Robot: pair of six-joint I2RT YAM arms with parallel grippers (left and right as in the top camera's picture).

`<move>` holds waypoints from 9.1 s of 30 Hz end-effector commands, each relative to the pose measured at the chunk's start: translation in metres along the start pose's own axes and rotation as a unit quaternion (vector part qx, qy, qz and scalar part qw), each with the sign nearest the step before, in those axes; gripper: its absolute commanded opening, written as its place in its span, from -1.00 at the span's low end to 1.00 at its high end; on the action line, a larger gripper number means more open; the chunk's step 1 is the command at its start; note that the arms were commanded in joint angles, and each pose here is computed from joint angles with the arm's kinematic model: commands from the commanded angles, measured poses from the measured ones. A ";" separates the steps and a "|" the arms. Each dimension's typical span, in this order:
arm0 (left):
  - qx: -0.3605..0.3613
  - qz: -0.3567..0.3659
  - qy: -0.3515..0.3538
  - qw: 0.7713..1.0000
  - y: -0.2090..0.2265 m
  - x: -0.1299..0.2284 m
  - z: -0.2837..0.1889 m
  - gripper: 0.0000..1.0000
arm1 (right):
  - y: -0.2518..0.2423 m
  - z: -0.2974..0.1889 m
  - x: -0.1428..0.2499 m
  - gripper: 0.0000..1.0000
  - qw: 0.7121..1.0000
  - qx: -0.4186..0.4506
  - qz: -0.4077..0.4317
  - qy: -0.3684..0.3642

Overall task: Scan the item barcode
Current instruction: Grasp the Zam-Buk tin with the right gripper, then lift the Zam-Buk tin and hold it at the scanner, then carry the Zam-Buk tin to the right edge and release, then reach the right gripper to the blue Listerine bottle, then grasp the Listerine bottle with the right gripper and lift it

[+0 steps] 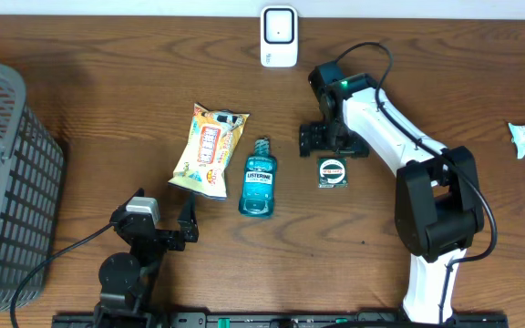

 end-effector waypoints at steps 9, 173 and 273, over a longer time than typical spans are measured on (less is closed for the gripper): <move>-0.005 0.004 0.020 1.000 0.004 0.013 0.002 0.96 | -0.003 0.009 0.032 0.81 0.997 -0.012 -0.054 0.054; -0.005 0.004 0.020 1.000 0.004 0.013 0.002 0.96 | -0.181 -0.289 -0.104 0.99 0.869 -0.230 0.163 -0.407; -0.005 0.004 0.020 1.000 0.004 0.013 0.002 0.95 | 0.086 0.046 -0.014 -0.07 0.966 0.054 -0.235 0.092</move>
Point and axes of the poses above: each gripper's point midway between its finger pads, its own z axis out along the fingers, its own y axis along the line the jaws close on, x = y × z, the point moved 1 cm from there along -z, back along the fingers, and after that the axes turned 7 degrees about -z, right-handed, at the moved point
